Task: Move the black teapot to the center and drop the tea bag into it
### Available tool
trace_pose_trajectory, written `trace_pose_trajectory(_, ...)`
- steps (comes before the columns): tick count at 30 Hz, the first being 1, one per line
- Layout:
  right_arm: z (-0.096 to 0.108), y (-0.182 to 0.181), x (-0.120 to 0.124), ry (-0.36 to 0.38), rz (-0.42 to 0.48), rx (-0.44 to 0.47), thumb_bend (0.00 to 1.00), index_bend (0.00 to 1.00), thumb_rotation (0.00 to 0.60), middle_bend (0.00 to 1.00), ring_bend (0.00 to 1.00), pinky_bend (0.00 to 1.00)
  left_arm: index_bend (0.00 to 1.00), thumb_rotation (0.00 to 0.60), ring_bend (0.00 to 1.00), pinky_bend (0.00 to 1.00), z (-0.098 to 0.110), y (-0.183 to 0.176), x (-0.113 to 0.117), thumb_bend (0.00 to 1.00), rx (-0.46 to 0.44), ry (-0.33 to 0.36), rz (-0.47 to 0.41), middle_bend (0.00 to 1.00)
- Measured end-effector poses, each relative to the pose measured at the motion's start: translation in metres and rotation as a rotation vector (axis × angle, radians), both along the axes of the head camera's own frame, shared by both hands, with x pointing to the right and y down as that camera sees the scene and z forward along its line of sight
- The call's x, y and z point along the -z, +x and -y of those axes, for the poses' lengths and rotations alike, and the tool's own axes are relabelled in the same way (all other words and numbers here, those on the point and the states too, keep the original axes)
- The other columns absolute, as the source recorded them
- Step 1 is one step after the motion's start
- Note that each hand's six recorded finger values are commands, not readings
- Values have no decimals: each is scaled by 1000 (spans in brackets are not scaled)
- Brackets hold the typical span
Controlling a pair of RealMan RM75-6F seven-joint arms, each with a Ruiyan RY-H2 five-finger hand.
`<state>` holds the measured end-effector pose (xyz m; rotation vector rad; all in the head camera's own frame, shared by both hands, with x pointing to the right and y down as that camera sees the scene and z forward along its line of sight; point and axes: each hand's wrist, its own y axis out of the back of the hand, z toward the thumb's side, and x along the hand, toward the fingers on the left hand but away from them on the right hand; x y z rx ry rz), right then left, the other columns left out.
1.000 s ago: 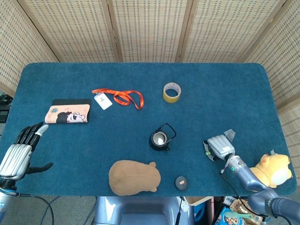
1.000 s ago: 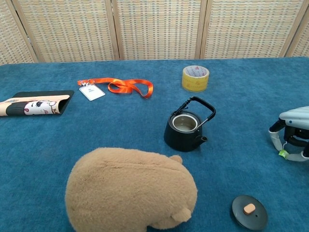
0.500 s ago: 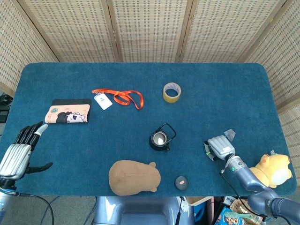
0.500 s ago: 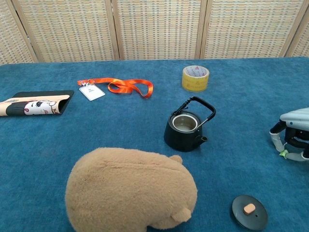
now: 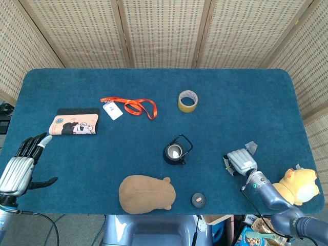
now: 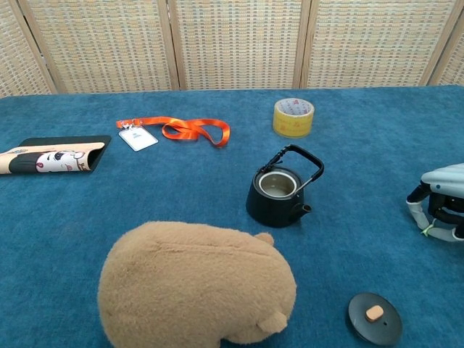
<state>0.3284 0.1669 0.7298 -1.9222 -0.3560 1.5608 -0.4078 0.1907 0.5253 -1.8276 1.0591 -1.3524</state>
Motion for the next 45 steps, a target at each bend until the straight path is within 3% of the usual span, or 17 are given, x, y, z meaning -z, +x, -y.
trace_pose_trajectory(16,15,-6,18,56,34,3,604,614,600,927,939,767,0,600,0,0,-1,0,-1,101,1,-4,-1,0)
trace_pose_trajectory(31,61,-23,71,178,119,-5,604,619,600,927,939,767,0,600,0,0,-5,2,-5,102,-10,-28,4,0)
trace_pose_trajectory(45,84,-37,114,236,195,-14,603,624,600,927,939,767,0,600,0,0,-8,3,-7,101,-25,-50,17,0)
